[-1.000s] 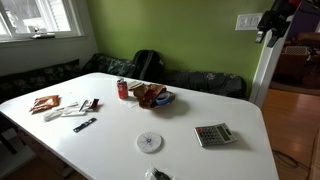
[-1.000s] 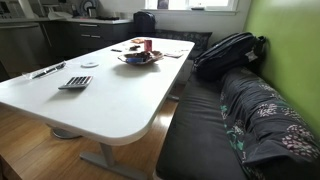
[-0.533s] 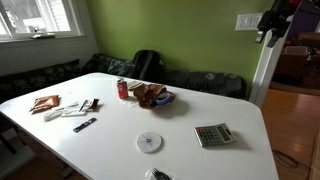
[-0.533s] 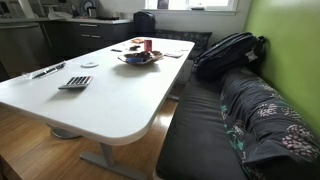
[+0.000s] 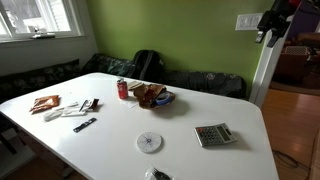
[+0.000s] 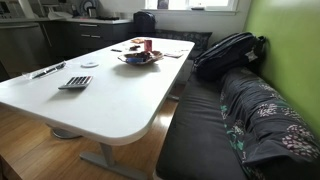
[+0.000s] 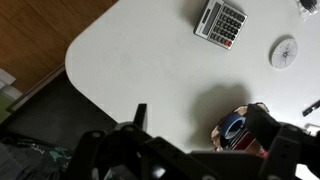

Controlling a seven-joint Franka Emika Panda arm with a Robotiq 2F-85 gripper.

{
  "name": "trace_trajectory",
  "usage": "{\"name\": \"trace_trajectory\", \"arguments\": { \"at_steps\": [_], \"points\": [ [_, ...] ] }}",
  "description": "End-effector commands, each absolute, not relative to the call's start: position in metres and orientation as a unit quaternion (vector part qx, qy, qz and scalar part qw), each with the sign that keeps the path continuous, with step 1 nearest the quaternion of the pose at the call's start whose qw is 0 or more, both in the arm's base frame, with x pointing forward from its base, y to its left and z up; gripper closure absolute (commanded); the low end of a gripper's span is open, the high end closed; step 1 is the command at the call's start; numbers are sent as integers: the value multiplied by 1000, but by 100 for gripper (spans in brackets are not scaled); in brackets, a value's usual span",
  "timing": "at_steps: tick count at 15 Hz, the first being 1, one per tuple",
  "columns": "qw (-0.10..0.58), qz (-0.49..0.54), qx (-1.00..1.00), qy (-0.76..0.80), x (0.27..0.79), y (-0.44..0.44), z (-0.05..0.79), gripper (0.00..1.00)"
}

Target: Shift the tape to the table

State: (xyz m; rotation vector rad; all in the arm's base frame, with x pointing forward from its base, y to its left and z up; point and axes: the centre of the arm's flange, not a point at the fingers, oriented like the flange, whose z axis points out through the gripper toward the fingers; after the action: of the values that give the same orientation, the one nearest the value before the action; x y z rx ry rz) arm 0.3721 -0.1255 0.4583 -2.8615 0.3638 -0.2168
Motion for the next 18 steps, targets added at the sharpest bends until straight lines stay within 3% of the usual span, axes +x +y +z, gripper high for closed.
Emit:
{"name": "trace_trajectory", "arguments": {
  "at_steps": [1,5,11,18],
  "points": [
    [124,-74,-982,125,372,-125,458,0],
    [116,-73,-985,106,379,-121,453,0],
    [61,-53,-997,14,490,-76,410,0],
    [-125,-45,-990,-40,624,-19,381,0]
  ]
}}
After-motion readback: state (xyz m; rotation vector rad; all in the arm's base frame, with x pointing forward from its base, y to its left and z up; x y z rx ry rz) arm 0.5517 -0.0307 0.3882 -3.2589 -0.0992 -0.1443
